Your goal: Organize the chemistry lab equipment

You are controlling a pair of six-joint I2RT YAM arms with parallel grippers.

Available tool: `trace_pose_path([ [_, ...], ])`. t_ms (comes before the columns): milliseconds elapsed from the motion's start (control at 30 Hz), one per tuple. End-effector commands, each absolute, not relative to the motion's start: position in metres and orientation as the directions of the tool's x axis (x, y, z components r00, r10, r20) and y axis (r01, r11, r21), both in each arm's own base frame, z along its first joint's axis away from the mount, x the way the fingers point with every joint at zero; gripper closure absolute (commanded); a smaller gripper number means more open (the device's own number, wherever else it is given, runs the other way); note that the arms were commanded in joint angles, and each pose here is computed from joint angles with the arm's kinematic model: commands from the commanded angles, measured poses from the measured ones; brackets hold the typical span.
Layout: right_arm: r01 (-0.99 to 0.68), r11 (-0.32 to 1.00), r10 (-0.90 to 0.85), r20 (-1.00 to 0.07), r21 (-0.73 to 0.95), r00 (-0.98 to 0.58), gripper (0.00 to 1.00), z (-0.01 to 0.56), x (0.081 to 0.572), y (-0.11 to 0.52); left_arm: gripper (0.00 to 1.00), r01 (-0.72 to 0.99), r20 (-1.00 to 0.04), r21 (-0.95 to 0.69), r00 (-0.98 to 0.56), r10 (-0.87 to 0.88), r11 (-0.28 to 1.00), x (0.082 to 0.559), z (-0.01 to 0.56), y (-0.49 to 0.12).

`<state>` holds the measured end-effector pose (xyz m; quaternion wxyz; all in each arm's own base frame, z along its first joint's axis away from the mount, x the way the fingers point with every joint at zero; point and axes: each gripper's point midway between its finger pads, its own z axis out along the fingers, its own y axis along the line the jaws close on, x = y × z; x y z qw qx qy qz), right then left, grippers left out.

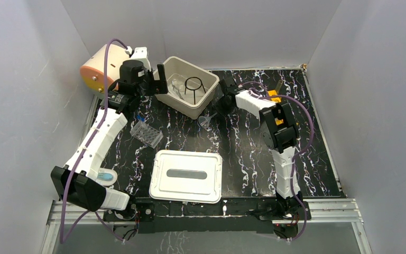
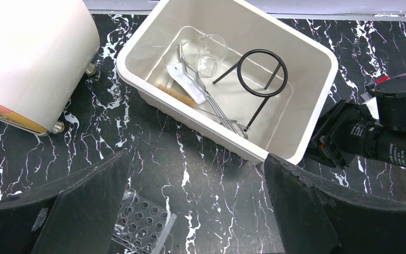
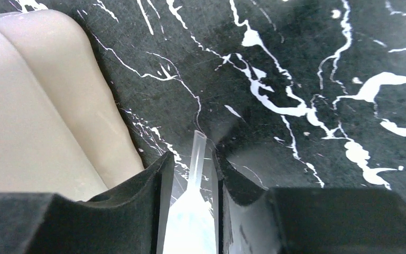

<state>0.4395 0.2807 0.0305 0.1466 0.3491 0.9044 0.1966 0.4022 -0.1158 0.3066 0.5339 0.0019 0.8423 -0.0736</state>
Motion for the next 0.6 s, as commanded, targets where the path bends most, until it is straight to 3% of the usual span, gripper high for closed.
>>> trace_pose_path([
  [0, 0.609, 0.689, 0.685, -0.077, 0.393, -0.725, 0.61, 0.015, 0.427, 0.283, 0.02, 0.084, -0.916, -0.101, -0.397, -0.060, 0.991, 0.395, 0.319, -0.113],
  [100, 0.608, 0.699, 0.677, -0.074, 0.376, -0.732, 0.66, 0.010, 0.426, 0.283, 0.02, 0.084, -0.916, -0.094, -0.397, -0.053, 0.992, 0.395, 0.319, -0.113],
  [200, 0.581, 0.721, 0.653, -0.090, 0.378, -0.752, 0.80, 0.012, 0.430, 0.284, 0.02, 0.087, -0.916, -0.087, -0.398, -0.045, 0.992, 0.395, 0.318, -0.114],
  [233, 0.538, 0.742, 0.624, -0.118, 0.401, -0.773, 0.91, 0.020, 0.435, 0.286, 0.02, 0.093, -0.916, -0.088, -0.399, -0.044, 0.992, 0.395, 0.317, -0.117],
  [567, 0.345, 0.806, 0.524, -0.311, 0.481, -0.793, 0.99, 0.079, 0.445, 0.276, 0.02, 0.140, -0.906, -0.136, -0.418, -0.066, 0.981, 0.394, 0.315, -0.131],
])
